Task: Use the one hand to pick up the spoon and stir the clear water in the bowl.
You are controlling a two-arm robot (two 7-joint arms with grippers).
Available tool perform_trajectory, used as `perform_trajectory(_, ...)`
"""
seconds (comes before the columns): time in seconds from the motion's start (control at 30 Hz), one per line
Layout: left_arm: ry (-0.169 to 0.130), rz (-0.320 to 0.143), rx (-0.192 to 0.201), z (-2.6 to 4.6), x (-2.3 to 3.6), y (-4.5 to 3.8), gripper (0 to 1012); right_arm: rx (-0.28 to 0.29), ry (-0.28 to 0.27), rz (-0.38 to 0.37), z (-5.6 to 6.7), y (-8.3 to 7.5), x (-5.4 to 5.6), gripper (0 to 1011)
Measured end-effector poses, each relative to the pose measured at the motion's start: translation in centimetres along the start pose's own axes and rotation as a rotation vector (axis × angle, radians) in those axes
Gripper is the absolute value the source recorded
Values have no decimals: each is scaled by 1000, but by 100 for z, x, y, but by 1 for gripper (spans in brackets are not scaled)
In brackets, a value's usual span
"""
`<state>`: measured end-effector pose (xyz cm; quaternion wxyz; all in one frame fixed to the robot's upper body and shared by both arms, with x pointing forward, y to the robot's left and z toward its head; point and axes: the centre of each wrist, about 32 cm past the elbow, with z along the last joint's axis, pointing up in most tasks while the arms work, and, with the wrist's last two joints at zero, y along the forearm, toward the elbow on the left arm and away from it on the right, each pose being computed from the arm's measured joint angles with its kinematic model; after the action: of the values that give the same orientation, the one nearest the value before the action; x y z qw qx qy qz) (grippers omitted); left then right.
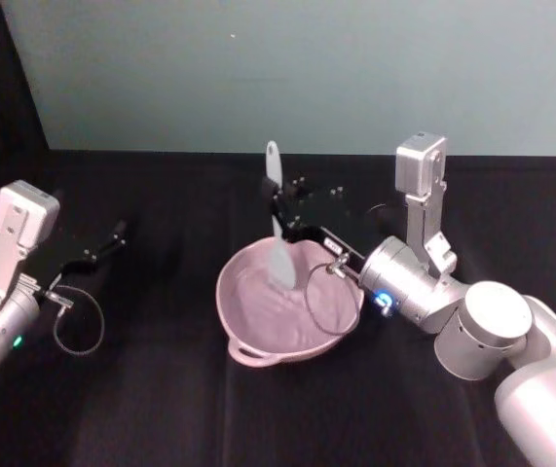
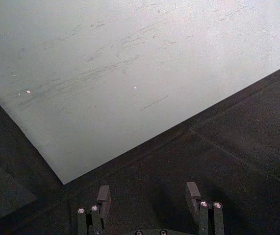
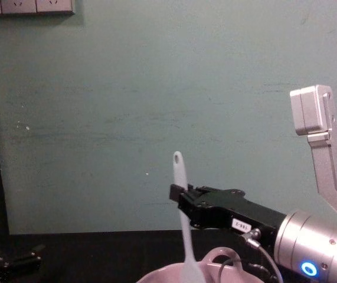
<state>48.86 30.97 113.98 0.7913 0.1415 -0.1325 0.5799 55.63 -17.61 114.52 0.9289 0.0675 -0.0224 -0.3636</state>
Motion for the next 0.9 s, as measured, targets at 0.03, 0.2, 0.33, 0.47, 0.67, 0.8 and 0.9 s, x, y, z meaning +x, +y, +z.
perform_trajectory(0.03, 0, 0, 0, 0, 0, 0, 1011, 1, -10, -10, -2, 5, 18, 117)
perform_trajectory(0.2, 0, 0, 0, 0, 0, 0, 1011, 7, -64, -56, 29, -57, 116, 117)
perform_trajectory(0.33, 0, 0, 0, 0, 0, 0, 1011, -13, -92, -57, 72, -167, 135, 117)
perform_trajectory(0.47, 0, 0, 0, 0, 0, 0, 1011, -49, -82, -21, 134, -339, 88, 117)
perform_trajectory(0.67, 0, 0, 0, 0, 0, 0, 1011, -70, 1, 54, 149, -472, -36, 117)
perform_trajectory(0.8, 0, 0, 0, 0, 0, 0, 1011, -54, 46, 104, 133, -478, -134, 117)
perform_trajectory(0.9, 0, 0, 0, 0, 0, 0, 1011, -26, 77, 132, 109, -405, -208, 117)
